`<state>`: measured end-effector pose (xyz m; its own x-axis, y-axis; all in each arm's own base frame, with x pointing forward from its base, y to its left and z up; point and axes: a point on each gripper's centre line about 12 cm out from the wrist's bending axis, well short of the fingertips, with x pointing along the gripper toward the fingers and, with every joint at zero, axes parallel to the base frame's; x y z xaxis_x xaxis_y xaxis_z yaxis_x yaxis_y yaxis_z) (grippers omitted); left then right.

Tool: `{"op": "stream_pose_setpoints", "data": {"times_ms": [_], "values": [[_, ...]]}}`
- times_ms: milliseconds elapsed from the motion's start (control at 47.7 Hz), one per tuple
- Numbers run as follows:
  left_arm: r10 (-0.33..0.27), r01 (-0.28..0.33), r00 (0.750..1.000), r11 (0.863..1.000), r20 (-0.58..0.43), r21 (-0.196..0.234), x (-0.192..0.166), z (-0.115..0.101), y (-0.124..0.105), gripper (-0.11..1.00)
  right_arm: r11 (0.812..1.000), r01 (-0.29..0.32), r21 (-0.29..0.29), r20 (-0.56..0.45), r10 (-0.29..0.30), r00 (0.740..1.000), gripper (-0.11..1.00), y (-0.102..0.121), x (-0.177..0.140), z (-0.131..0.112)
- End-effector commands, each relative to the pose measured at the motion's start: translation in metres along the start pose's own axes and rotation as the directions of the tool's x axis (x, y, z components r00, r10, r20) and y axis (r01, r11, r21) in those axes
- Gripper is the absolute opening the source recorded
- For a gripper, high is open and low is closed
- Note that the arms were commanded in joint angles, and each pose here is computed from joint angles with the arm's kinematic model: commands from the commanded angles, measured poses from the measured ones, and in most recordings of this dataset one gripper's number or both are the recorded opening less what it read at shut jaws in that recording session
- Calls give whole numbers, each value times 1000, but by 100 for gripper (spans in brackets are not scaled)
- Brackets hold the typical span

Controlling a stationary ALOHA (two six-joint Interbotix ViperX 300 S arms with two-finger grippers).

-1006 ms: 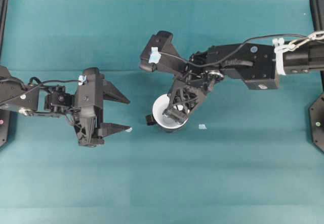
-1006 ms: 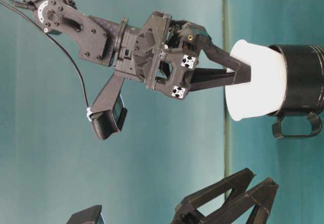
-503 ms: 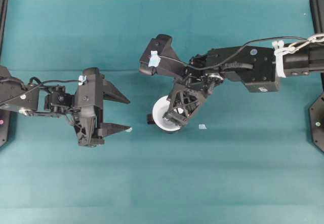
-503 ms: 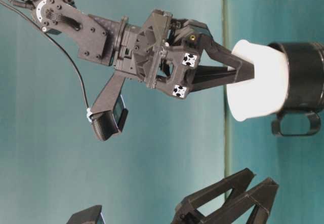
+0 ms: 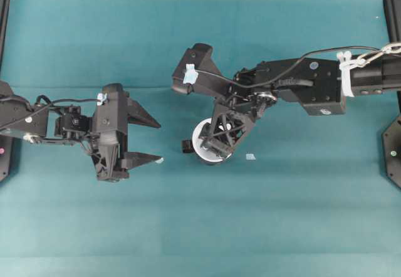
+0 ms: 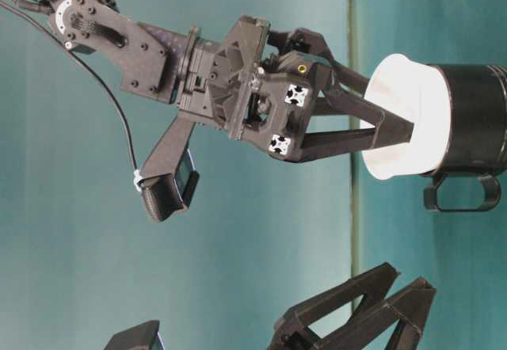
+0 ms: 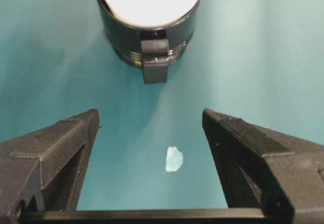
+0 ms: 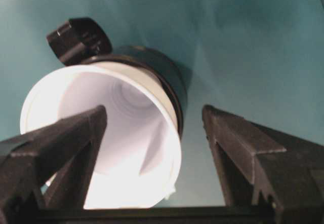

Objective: Put the paper cup into the moved cup holder.
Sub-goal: 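Lower the paper cup into the black holder with the right gripper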

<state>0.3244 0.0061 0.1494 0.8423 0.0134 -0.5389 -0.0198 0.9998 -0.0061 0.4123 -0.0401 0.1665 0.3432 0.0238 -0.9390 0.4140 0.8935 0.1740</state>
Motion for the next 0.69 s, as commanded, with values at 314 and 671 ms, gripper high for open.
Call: {"op": "stream_pose_setpoints", "data": {"times_ms": [314,671], "values": [[-4,4,1000,1000,23,3,0,7,-1,85,1000,-6,-18,49,6,999,85,4,-12,5],[-4,3,1000,1000,21,3,0,7,-1,85,999,3,-46,100,2,995,85,1,-37,1]]}}
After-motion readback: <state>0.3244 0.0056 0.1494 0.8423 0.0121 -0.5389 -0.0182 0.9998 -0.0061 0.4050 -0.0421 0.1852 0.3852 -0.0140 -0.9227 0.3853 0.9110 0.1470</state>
